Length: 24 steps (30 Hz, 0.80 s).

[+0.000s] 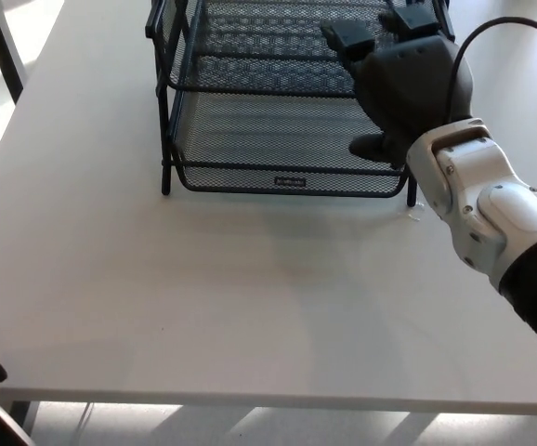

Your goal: The robot uses its right hand to grab the drawer kept on the middle of the desk and pull it out towards the robot

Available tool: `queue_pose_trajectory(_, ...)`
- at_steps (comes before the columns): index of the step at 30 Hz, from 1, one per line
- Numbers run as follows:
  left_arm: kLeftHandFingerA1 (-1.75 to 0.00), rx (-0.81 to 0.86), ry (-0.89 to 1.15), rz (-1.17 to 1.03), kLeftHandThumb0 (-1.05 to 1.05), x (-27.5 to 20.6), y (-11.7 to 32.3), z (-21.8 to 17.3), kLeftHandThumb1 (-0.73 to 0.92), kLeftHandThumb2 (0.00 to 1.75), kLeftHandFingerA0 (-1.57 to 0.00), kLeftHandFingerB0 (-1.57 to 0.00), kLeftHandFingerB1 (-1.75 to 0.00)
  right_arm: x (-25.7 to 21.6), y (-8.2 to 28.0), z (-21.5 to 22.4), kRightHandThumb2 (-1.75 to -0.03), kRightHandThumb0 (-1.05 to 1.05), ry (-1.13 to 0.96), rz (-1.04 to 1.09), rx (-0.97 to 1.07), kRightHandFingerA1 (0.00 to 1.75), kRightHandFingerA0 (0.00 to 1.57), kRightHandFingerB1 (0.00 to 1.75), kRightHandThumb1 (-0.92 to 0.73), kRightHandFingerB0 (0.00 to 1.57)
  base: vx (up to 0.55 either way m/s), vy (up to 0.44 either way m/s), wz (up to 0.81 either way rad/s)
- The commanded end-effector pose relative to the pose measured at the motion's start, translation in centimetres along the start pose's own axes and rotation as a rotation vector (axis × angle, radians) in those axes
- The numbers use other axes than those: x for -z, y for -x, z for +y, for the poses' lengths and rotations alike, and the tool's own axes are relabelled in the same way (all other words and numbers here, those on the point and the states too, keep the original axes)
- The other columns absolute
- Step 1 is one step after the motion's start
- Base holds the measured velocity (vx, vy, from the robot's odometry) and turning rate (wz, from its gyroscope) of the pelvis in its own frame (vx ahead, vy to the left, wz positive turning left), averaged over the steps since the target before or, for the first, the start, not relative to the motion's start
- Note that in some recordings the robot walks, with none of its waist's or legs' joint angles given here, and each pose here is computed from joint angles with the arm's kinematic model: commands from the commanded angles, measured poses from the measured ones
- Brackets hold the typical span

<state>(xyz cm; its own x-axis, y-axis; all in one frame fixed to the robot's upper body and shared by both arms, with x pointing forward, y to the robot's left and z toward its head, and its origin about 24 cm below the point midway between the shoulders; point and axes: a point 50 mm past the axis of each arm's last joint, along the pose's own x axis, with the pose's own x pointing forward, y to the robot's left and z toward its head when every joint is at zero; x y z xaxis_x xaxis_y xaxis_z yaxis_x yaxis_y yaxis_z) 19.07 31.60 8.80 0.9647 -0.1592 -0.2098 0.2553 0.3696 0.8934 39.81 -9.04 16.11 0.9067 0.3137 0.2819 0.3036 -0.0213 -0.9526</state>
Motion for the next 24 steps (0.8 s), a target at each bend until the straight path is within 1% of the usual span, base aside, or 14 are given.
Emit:
queue_pose_trajectory(1,-0.89,0.029,-0.041,-0.021,-0.32,-0.3,-0.3,0.2,0.55,0.56,-0.8,-0.8,-0.59,0.3,-1.0,-1.7,-0.73,-0.59,0.119,-0.067,0.282,0.67,0.35,0.5,-0.37,0.14,0.0,0.0,0.0)
queue_pose_trajectory(2,-0.89,0.03,-0.037,-0.017,-0.32,-0.4,-0.4,0.3,0.55,0.56,-0.81,-0.79,-0.59,0.6,-1.1,-1.8,-0.54,-0.53,0.137,-0.076,0.271,0.71,0.35,0.48,-0.49,0.13,0.0,0.0,0.0)
queue_pose_trajectory(3,-0.89,0.032,-0.036,-0.016,-0.32,-0.4,-0.4,0.4,0.55,0.56,-0.81,-0.79,-0.59,0.7,-1.2,-1.8,-0.54,-0.53,0.143,-0.077,0.263,0.71,0.35,0.48,-0.49,0.13,0.0,0.0,0.0)
queue_pose_trajectory(4,-0.88,0.032,-0.035,-0.016,-0.32,-0.4,-0.4,0.4,0.55,0.56,-0.8,-0.79,-0.59,0.8,-1.2,-1.8,-0.75,-0.55,0.153,-0.079,0.261,0.71,0.38,0.53,-0.39,0.09,0.0,0.0,0.0)
queue_pose_trajectory(5,-0.88,0.033,-0.033,-0.015,-0.32,-0.4,-0.4,0.5,0.55,0.56,-0.8,-0.79,-0.59,0.9,-1.2,-1.7,-0.75,-0.55,0.168,-0.083,0.257,0.71,0.38,0.53,-0.39,0.09,0.0,0.0,0.0)
queue_pose_trajectory(6,-0.86,0.034,-0.035,-0.018,-0.31,-0.5,-0.4,0.5,0.55,0.56,-0.79,-0.79,-0.59,1.0,-1.1,-1.5,-0.75,-0.41,0.24,-0.113,0.27,1.0,0.67,0.54,-0.45,0.15,0.0,0.0,0.0)
queue_pose_trajectory(8,-0.86,0.036,-0.038,-0.02,-0.31,-0.5,-0.4,0.5,0.55,0.56,-0.79,-0.79,-0.59,1.1,-1.0,-1.4,-0.75,-0.41,0.252,-0.119,0.27,1.0,0.67,0.54,-0.45,0.15,0.0,0.0,0.0)
queue_pose_trajectory(9,-0.87,0.03,-0.033,-0.033,-0.3,-0.6,-0.5,0.5,0.55,0.55,-0.8,-0.8,-0.59,1.3,-1.0,-1.3,-0.61,-0.34,0.25,-0.12,0.257,1.31,0.68,0.53,-0.56,0.15,0.0,0.0,0.0)
queue_pose_trajectory(10,-0.87,0.027,-0.04,-0.037,-0.31,-0.7,-0.6,0.6,0.54,0.56,-0.8,-0.8,-0.6,1.5,-1.0,-1.3,-0.58,-0.39,0.257,-0.121,0.25,1.38,0.75,0.59,-0.57,0.2,0.0,0.0,0.0)
queue_pose_trajectory(14,-0.86,0.024,-0.043,-0.04,-0.32,-0.6,-0.8,0.8,0.55,0.56,-0.8,-0.79,-0.58,1.6,-0.9,-1.3,-0.62,-0.38,0.261,-0.15,0.251,1.45,0.8,0.59,-0.53,0.28,0.0,0.0,0.0)
queue_pose_trajectory(17,-0.85,0.023,-0.05,-0.039,-0.32,-0.7,-0.9,1.2,0.55,0.56,-0.8,-0.8,-0.58,1.5,-0.9,-1.3,-0.6,-0.38,0.237,-0.192,0.247,1.52,0.8,0.59,-0.56,0.64,0.0,0.0,0.0)
queue_pose_trajectory(18,-0.85,0.018,-0.055,-0.044,-0.31,-0.7,-1.0,1.3,0.54,0.56,-0.81,-0.81,-0.57,1.5,-0.7,-1.2,-0.62,-0.35,0.242,-0.199,0.276,1.52,0.84,0.76,-0.51,0.83,0.0,0.0,0.0)
queue_pose_trajectory(19,-0.86,0.018,-0.056,-0.045,-0.3,-0.8,-1.0,1.4,0.54,0.56,-0.81,-0.81,-0.59,1.5,-0.7,-1.1,-0.63,-0.34,0.239,-0.205,0.283,1.55,0.83,0.91,-0.52,0.86,0.0,0.0,0.0)
queue_pose_trajectory(24,-0.87,0.015,-0.047,-0.047,-0.31,-0.9,-1.2,1.6,0.54,0.56,-0.82,-0.81,-0.58,1.3,-0.3,-1.0,-0.62,-0.39,0.218,-0.245,0.313,1.52,0.82,0.84,-0.53,0.87,0.0,0.0,0.0)
